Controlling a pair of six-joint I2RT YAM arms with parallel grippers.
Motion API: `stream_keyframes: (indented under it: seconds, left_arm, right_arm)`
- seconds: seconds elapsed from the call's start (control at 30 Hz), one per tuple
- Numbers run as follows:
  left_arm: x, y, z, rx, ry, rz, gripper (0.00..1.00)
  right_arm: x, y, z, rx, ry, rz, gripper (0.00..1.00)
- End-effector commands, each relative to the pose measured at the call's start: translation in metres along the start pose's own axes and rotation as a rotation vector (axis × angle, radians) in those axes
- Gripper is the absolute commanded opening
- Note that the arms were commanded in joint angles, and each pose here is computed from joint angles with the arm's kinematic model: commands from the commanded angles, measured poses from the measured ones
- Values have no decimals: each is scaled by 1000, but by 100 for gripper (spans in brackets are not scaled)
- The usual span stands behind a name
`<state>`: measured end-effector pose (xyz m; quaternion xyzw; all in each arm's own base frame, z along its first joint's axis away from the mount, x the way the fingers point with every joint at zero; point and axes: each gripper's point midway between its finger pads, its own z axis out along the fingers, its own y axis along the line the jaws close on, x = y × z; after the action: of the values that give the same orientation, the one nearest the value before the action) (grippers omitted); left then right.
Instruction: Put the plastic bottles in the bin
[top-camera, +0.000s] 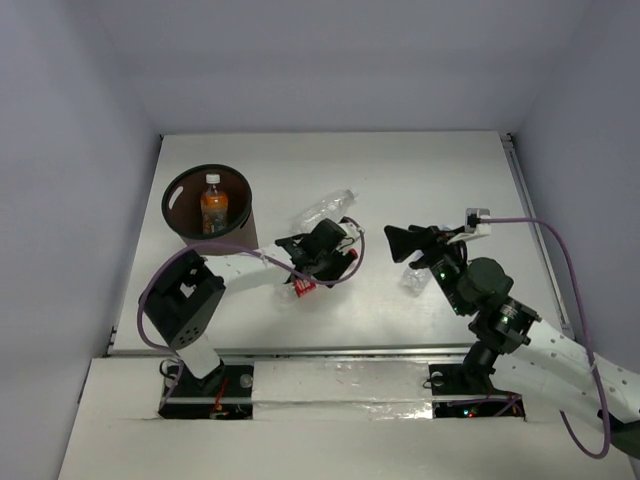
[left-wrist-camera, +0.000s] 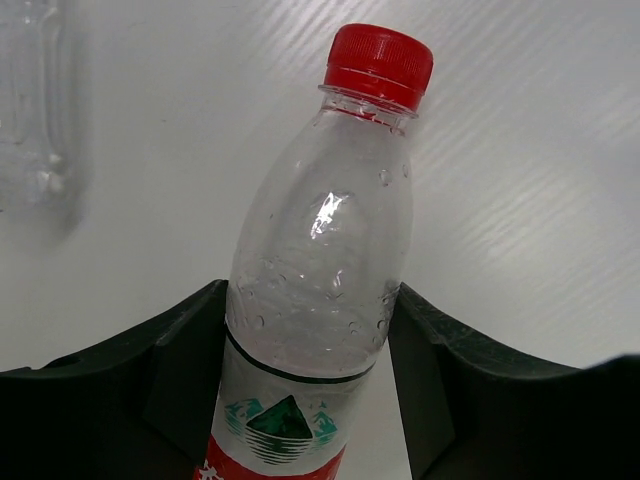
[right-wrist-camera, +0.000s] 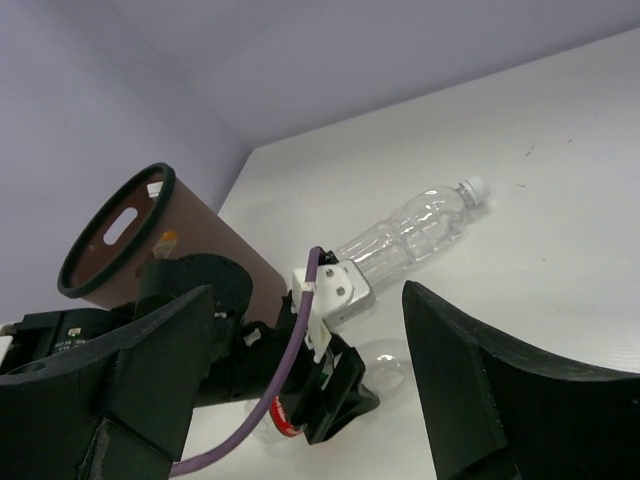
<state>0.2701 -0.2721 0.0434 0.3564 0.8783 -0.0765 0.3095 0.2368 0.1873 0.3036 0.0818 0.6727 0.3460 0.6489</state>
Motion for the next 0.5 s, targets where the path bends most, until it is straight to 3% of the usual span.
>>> stream_keyframes:
  seconds: [0.0, 0.17, 0.33, 0.47]
  left_arm:
    - [-11, -12, -18, 35, -30, -14, 42]
    - [-79, -5, -71, 26, -251, -97, 40]
    - [-178, 23, -179, 8, -622, -209, 41]
    - [-226, 82, -272, -112, -934, -358, 42]
  right_arm:
    - [-19, 3, -2, -5, -59, 18, 81]
    - [-34, -1, -15, 15, -75, 39, 80]
    - [-68, -5, -41, 9, -150, 84, 80]
    - [-67, -16, -45, 48, -153, 68, 80]
